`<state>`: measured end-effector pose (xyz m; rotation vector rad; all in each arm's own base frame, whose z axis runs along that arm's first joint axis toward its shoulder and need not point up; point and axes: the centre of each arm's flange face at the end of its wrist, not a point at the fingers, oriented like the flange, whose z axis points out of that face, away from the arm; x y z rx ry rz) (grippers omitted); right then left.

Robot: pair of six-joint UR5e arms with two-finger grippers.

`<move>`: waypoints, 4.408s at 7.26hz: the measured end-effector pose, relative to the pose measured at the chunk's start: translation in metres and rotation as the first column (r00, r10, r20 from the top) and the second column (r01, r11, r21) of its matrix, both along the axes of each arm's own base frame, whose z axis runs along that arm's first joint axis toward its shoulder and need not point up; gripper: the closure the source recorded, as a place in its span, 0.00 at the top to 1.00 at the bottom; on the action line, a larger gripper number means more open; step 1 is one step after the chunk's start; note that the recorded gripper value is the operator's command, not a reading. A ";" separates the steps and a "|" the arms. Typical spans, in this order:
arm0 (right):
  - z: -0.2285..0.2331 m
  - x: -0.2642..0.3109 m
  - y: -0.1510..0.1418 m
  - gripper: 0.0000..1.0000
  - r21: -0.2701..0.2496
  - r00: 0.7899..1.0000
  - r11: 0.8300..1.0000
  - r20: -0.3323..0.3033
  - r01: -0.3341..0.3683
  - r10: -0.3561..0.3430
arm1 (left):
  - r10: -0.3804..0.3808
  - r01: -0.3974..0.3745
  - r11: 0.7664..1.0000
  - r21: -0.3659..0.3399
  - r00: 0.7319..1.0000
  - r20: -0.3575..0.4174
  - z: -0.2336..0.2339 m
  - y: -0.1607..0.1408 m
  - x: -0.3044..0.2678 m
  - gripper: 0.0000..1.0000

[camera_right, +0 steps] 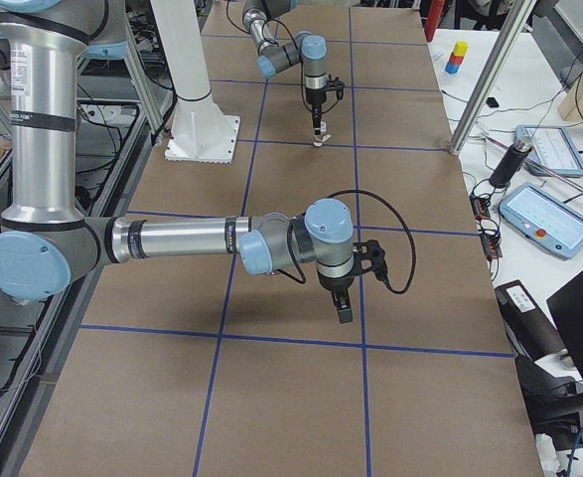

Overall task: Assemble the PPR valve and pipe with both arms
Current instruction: 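Carry the white valve with the left gripper to the table center, then set the valve upright, open the left gripper and withdraw it, then lower the right gripper onto the chrome pipe fitting and grasp it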

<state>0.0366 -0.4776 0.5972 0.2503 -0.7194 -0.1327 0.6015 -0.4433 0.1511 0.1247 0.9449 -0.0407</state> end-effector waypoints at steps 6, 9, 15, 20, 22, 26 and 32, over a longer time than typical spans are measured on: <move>0.000 0.000 0.000 1.00 0.001 1.000 1.000 0.000 0.000 0.000 | -0.012 0.013 1.000 0.025 1.000 -0.026 -0.013 0.002 -0.013 0.99; -0.004 -0.002 0.001 1.00 0.000 1.000 1.000 0.021 0.002 -0.002 | -0.007 0.010 0.994 0.106 1.000 -0.022 0.014 -0.005 -0.079 1.00; -0.082 -0.058 0.008 1.00 -0.067 0.987 0.997 0.151 -0.045 0.054 | 0.210 -0.267 0.913 0.308 0.956 0.205 0.133 -0.023 -0.367 1.00; -0.128 -0.166 0.030 1.00 -0.134 0.974 0.983 0.169 -0.129 0.151 | 0.301 -0.422 0.829 0.366 0.890 0.344 0.362 -0.078 -0.664 1.00; -0.129 -0.204 0.058 1.00 -0.137 0.977 0.980 0.138 -0.141 0.160 | 0.310 -0.419 0.843 0.337 0.891 0.332 0.436 -0.058 -0.709 1.00; -0.087 -0.229 0.119 1.00 -0.065 0.989 0.992 0.085 -0.112 0.118 | 0.283 -0.396 0.849 0.349 0.900 0.332 0.476 -0.046 -0.726 1.00; -0.035 -0.233 0.149 1.00 -0.008 1.000 1.000 0.023 0.002 -0.001 | 0.280 -0.397 0.844 0.361 0.899 0.336 0.472 -0.046 -0.726 1.00</move>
